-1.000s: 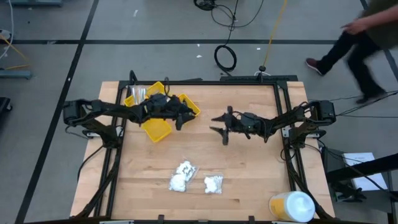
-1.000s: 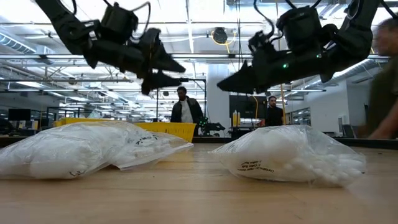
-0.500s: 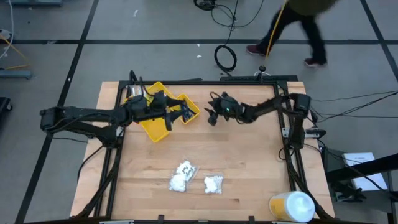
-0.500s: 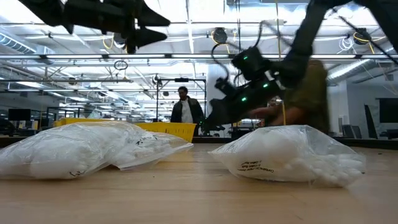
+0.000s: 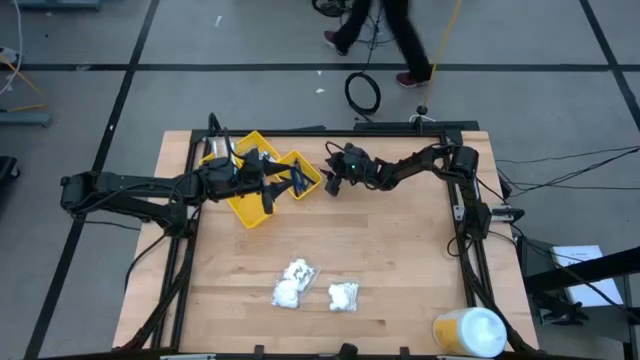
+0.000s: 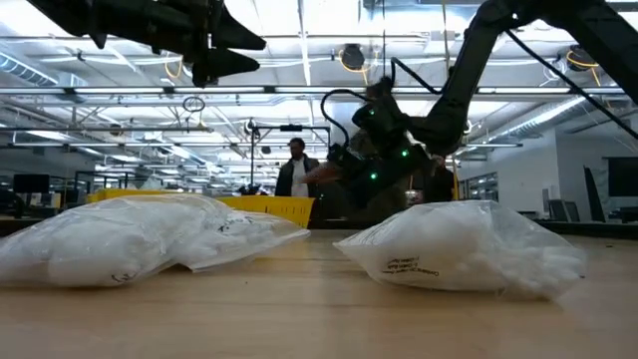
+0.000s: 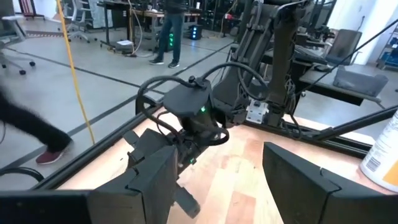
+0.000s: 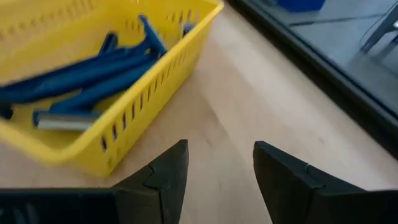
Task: Pick & Place Travel size toiletries
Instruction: Adjust the middle right yellow bin
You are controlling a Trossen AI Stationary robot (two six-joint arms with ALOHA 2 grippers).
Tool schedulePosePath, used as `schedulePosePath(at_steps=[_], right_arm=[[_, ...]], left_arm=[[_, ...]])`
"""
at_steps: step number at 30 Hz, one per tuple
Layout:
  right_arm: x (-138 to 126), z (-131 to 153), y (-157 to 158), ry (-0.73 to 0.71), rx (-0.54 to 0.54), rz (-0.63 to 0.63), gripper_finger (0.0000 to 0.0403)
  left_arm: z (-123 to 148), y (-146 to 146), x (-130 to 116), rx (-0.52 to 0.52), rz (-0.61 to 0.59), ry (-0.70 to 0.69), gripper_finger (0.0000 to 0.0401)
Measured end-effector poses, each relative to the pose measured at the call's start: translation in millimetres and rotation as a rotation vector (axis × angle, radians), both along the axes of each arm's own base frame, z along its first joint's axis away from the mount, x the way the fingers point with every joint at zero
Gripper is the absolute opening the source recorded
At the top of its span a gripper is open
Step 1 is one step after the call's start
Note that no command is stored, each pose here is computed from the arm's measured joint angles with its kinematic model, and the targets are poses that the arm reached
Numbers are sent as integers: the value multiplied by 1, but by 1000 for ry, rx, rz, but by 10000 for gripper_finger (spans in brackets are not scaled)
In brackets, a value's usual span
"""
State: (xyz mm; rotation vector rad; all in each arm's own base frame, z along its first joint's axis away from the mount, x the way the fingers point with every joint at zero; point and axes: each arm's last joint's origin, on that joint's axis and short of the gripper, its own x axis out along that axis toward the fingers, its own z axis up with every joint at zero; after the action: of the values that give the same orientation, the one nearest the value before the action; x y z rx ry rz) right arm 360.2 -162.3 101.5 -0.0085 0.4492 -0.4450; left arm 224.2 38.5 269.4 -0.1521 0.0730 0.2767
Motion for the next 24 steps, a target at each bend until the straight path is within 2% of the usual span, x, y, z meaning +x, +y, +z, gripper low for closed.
schedulePosePath(at_steps=[7, 15, 24], right_arm=[[0, 10, 12, 29, 41, 159, 166], [12, 19, 34, -50, -9, 297, 160], [16, 23, 43, -82, -32, 327, 160]], left_arm=[[-2, 1, 0, -1, 24, 16, 234], [-1, 1, 0, 0, 29, 15, 234], [-2, 1, 0, -1, 29, 16, 234]])
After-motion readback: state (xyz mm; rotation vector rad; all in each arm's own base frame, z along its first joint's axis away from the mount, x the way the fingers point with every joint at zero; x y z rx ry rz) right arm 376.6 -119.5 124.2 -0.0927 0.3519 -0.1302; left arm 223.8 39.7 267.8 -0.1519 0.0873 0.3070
